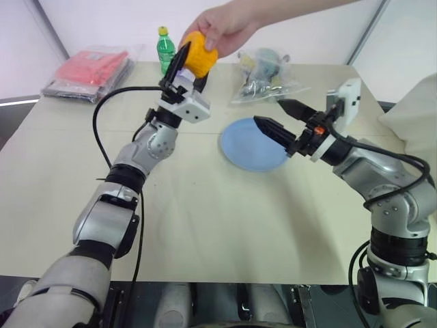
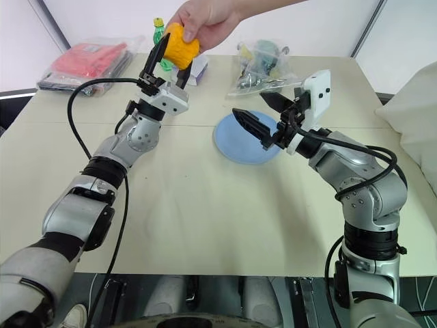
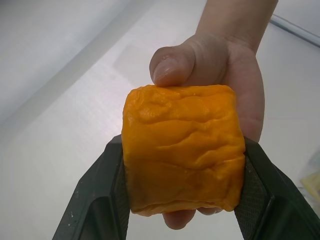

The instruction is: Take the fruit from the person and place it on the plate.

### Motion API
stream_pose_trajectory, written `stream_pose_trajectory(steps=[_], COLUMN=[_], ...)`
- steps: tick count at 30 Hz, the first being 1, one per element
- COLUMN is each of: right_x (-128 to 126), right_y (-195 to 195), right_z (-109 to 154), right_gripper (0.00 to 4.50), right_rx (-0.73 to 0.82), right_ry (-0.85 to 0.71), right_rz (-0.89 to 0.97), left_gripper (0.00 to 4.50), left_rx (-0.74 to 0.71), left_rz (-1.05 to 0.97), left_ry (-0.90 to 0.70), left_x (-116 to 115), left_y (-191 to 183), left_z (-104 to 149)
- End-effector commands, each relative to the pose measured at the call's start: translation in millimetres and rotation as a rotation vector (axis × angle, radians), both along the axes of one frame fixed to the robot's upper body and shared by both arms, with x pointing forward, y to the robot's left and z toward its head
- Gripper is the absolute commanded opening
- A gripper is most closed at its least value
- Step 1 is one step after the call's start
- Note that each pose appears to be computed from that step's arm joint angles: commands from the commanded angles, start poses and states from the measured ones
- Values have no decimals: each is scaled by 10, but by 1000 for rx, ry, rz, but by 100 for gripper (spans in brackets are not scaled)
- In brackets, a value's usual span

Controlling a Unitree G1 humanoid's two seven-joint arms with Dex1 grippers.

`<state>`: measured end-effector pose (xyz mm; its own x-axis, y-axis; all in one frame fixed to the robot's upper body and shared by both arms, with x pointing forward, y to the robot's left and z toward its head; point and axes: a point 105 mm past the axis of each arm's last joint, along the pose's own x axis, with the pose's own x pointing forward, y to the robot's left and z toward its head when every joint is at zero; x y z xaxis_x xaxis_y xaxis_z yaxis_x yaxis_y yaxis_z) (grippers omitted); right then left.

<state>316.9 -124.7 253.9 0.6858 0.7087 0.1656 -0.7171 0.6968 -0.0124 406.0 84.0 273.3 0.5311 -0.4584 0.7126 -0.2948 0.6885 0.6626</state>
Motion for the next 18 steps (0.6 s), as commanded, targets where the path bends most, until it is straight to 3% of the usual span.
stream_pose_trajectory(steps=[1,7,10,18], right_x=[-82,-93,-121,-399], right_y=[23,-13,-122,-375], right_z=[141,120,54,-209], right_gripper=[450,450,450,450], right_rx=[-10,-26,-81,-308], right_ry=[-72,-68,-51,19], right_rz=[8,-4,-32,-58], left_gripper=[204,204,204,204], left_rx=[-15,1,37,-142], left_rz=[-22,-81,-158,-453], left_ry=[-59,53,235,827], left_x=[-47,-1,74,319], left_y=[-53,-119,-181,-334], left_z=[175,35,-194,-567])
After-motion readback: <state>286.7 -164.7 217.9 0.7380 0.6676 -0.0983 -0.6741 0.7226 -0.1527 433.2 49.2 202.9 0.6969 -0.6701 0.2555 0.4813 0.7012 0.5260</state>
